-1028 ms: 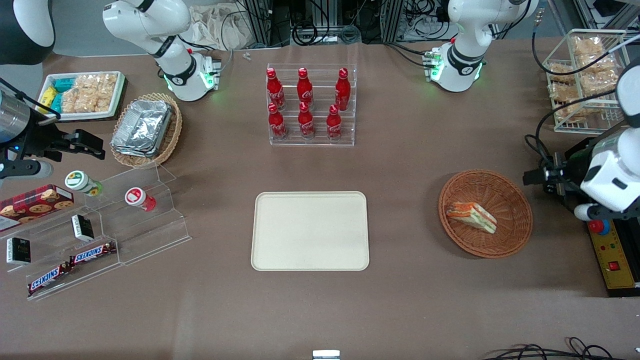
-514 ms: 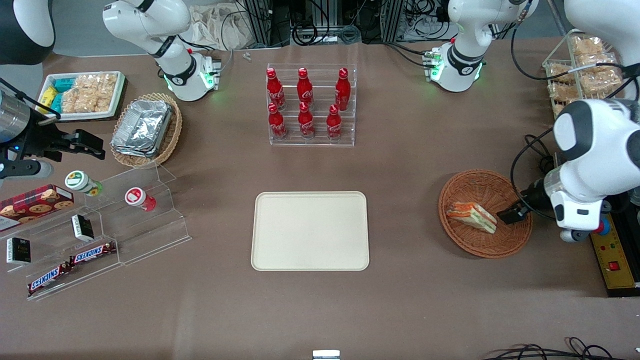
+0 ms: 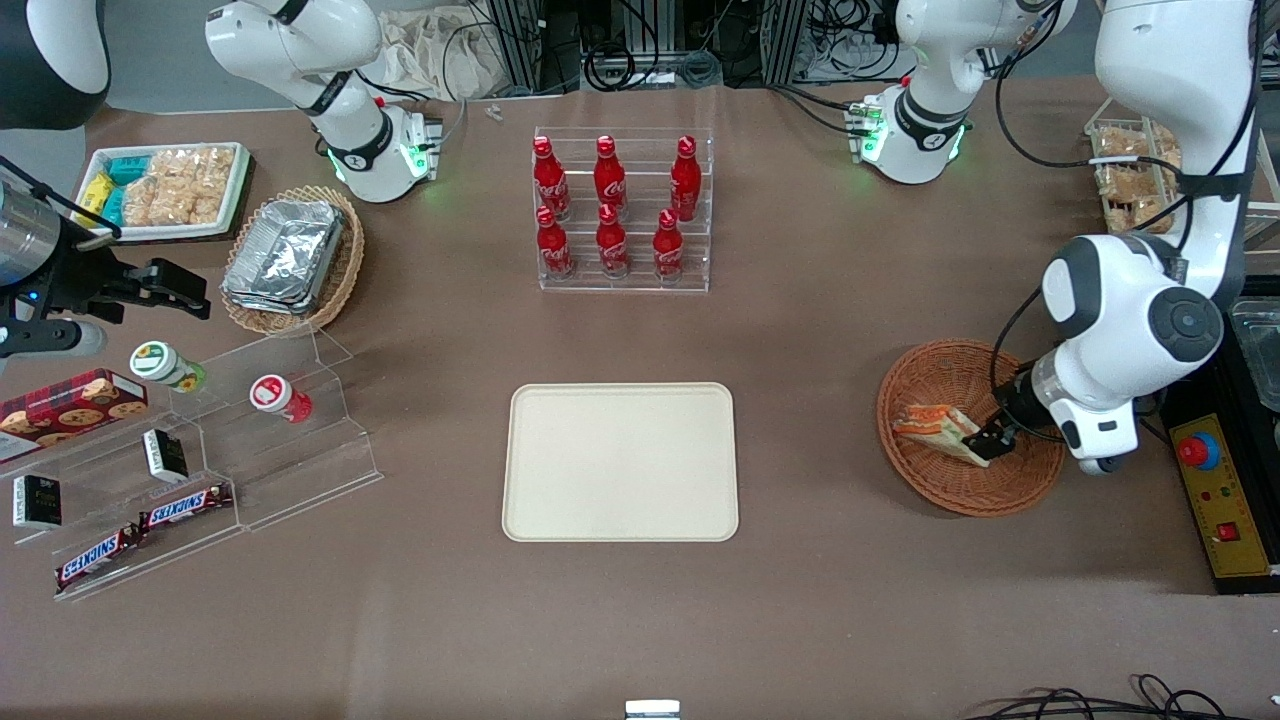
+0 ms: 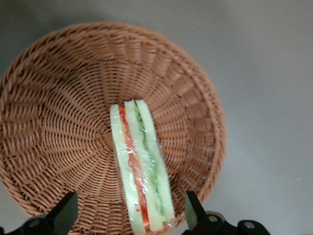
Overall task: Place sandwich from basket to tray
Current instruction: 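Close the left gripper on the wrapped sandwich and lift it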
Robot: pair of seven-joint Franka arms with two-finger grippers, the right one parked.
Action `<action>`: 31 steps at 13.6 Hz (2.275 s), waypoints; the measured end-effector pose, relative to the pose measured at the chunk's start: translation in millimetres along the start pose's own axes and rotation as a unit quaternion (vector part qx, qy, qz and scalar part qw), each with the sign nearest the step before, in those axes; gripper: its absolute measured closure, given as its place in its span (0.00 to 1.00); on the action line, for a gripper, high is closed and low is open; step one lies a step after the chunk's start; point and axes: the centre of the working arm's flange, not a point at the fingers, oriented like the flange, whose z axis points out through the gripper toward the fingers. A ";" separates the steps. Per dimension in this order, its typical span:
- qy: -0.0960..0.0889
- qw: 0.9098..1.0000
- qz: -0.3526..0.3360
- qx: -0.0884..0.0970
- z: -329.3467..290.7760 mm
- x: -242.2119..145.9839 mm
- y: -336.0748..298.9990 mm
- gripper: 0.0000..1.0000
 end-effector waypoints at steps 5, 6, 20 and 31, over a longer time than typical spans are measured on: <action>0.011 0.999 -0.038 -0.020 19.9 -8.3 7.6 0.01; 0.012 0.999 -0.043 -0.022 21.7 -9.2 9.0 0.01; 0.005 0.997 -0.078 -0.012 47.2 -11.5 1.8 0.44; -0.025 0.998 -0.056 0.036 -133.2 -13.9 24.6 0.81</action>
